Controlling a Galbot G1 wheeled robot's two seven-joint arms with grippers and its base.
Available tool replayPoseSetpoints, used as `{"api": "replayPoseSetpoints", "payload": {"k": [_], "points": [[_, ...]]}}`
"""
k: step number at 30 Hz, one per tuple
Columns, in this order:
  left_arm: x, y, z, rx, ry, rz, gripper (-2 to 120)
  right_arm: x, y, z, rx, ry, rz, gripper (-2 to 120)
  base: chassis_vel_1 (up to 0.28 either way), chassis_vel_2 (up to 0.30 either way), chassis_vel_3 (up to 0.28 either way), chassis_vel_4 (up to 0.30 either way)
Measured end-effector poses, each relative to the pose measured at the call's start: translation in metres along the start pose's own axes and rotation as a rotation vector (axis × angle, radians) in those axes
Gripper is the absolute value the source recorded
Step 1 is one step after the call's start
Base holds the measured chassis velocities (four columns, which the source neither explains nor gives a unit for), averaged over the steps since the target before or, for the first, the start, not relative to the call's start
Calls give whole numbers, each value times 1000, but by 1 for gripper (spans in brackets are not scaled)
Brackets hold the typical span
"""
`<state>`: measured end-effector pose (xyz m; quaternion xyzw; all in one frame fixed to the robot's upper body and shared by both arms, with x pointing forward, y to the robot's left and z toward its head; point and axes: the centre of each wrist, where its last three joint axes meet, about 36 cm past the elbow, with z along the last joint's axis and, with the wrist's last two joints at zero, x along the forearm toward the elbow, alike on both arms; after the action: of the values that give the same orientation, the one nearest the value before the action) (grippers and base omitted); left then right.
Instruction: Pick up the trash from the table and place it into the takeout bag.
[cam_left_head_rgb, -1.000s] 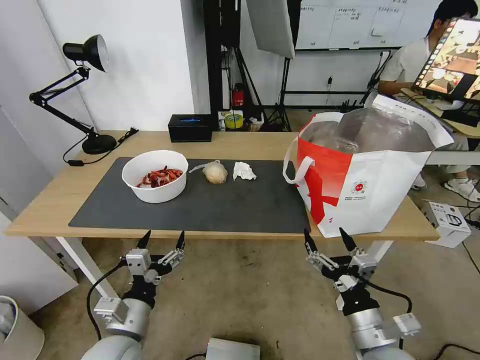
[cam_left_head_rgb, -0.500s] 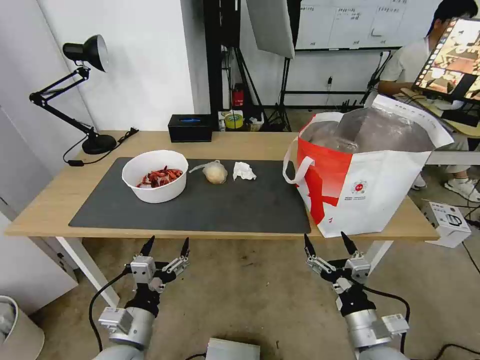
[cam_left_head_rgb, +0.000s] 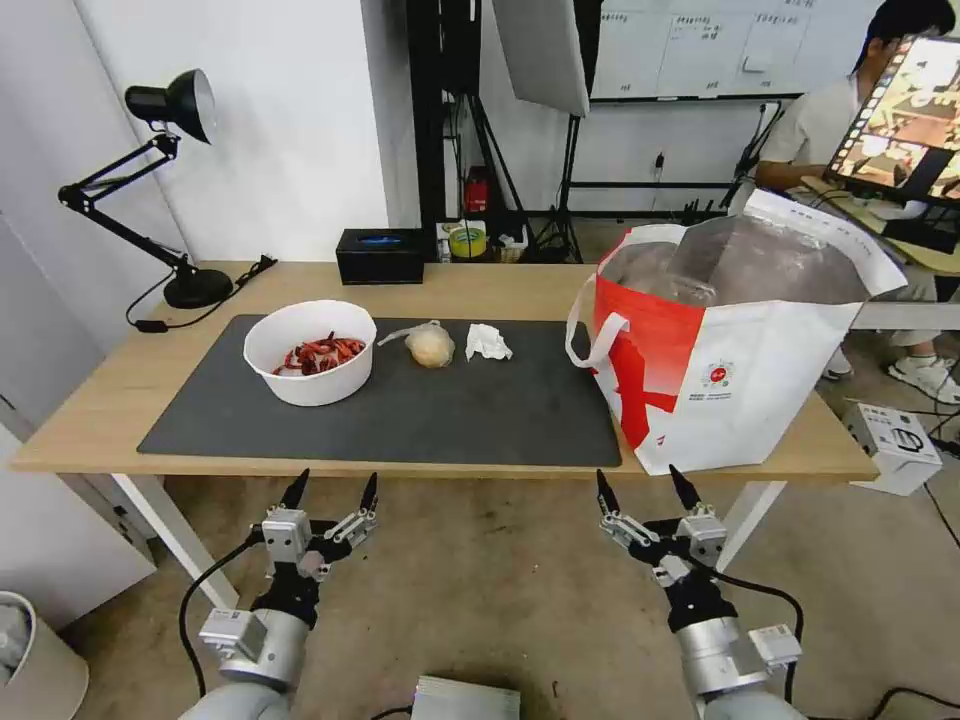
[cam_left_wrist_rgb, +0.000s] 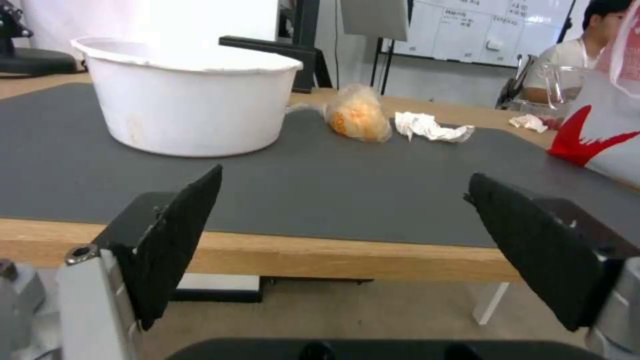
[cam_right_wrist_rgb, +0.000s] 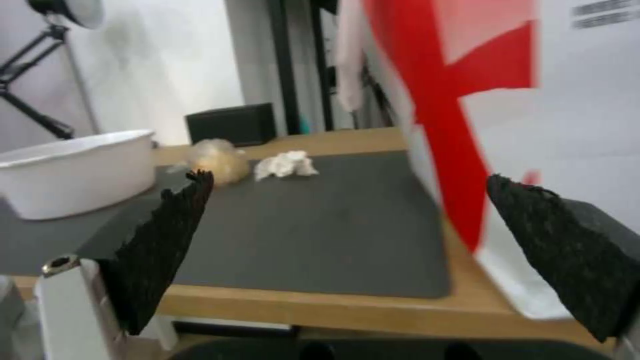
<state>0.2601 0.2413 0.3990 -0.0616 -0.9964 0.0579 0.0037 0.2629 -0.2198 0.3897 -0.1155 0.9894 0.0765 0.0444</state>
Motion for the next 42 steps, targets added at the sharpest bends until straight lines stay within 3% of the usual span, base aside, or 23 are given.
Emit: {"api": "replayPoseSetpoints", "payload": {"k": [23,33,42], "points": [[4,4,3,19,0,-64,100,-100,-1,11,-71,14,-168,100,0,0,0,0],[5,3,7,7,11,-63,100,-171,6,18,-59,9,-181,100,0,0,0,0],[4,-13,10,11,9,-51,100,-220,23,34,-37,64,-191,100,0,0,0,0]]}}
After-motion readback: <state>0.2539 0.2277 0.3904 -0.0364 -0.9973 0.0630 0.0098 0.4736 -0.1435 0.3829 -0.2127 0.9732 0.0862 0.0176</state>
